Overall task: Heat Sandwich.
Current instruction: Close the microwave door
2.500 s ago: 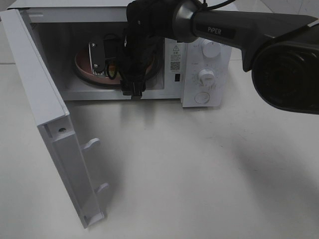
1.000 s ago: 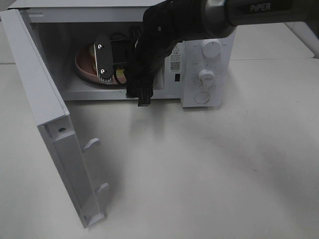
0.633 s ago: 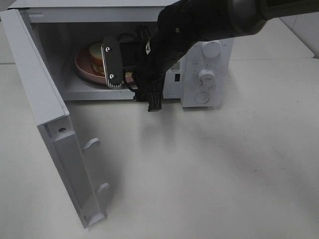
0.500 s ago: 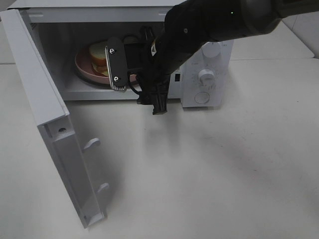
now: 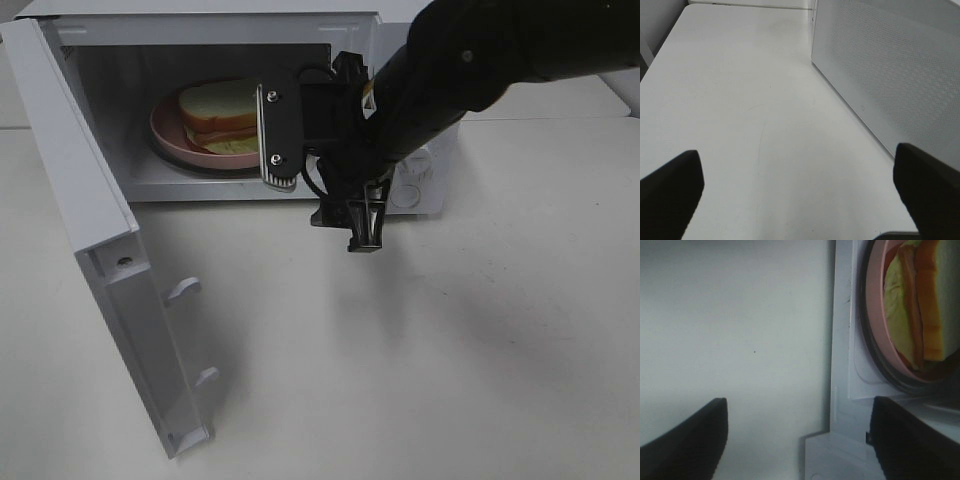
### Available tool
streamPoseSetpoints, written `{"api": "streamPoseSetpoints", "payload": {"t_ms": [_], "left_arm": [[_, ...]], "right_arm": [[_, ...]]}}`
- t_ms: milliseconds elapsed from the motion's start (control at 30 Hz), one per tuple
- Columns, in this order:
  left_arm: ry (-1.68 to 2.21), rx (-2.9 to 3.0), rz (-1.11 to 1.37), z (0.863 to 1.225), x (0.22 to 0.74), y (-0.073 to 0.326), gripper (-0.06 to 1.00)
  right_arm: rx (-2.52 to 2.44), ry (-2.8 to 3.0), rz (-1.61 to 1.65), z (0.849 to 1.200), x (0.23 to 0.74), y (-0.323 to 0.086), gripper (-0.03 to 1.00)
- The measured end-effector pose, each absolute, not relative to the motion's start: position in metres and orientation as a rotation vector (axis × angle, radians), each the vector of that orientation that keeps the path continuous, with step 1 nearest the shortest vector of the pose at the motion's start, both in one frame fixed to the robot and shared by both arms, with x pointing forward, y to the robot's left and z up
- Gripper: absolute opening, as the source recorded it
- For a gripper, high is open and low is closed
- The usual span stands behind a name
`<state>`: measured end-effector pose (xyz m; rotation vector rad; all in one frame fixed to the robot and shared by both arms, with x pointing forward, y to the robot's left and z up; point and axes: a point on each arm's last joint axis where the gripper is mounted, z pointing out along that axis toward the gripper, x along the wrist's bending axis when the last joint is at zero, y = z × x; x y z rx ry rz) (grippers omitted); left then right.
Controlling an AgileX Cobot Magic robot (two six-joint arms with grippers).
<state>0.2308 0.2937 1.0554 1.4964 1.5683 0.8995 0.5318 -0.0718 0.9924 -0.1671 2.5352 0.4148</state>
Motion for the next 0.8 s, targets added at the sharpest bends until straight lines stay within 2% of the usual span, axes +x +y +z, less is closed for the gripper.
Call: {"api": "streamPoseSetpoints", "payload": {"t_ms": [800], "left_arm": [[1.568,1.496,0.899,1.055,0.231,0.294,0.97]], "right_arm": [[0.277,2.543,0.56,1.02,0.439,-0.146,0.76]]}}
